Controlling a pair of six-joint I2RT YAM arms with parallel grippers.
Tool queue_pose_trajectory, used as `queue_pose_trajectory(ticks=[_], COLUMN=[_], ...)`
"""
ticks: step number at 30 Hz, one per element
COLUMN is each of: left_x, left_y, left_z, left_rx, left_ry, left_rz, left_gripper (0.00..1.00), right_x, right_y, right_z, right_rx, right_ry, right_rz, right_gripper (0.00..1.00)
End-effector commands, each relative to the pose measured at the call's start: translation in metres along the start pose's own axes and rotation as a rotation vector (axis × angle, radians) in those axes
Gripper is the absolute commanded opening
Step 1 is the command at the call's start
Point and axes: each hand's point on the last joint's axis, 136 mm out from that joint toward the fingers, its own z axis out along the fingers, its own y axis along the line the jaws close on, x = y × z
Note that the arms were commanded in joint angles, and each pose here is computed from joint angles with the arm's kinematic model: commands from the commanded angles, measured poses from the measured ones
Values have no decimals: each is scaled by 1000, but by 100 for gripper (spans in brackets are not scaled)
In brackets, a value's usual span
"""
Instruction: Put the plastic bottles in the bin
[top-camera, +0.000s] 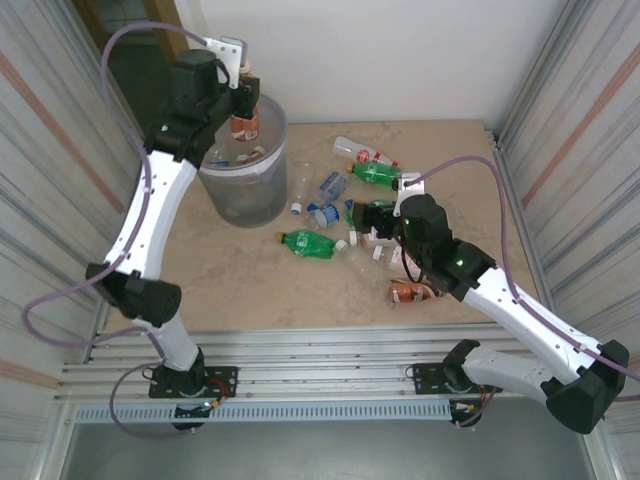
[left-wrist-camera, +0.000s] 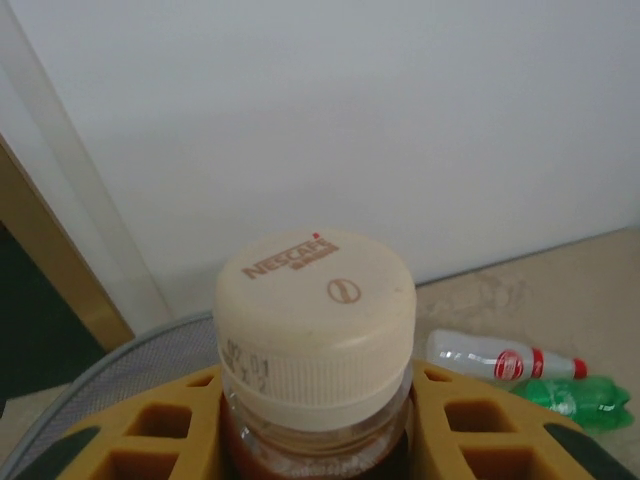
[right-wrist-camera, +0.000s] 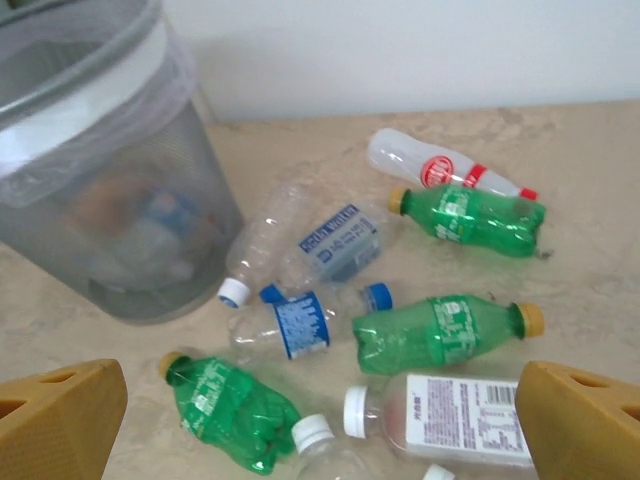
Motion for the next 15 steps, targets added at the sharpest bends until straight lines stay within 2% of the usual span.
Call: queue_pose_trajectory(ticks=[1,8,15], left_x=[13,48,81], left_y=[12,10,2], left_z=[7,43,59], left_rx=[-64,-76,-47], left_ry=[93,212,298], left_rz=[48,70,48], left_gripper=[7,7,8], right_x=[-9,-6,1], right_y=[-12,-20,-27], right_z=[-7,-8,-6], right_rx=[51,60,84], right_ry=[-21,-3,23], right_rz=[37,65,83], right_gripper=[98,98,98])
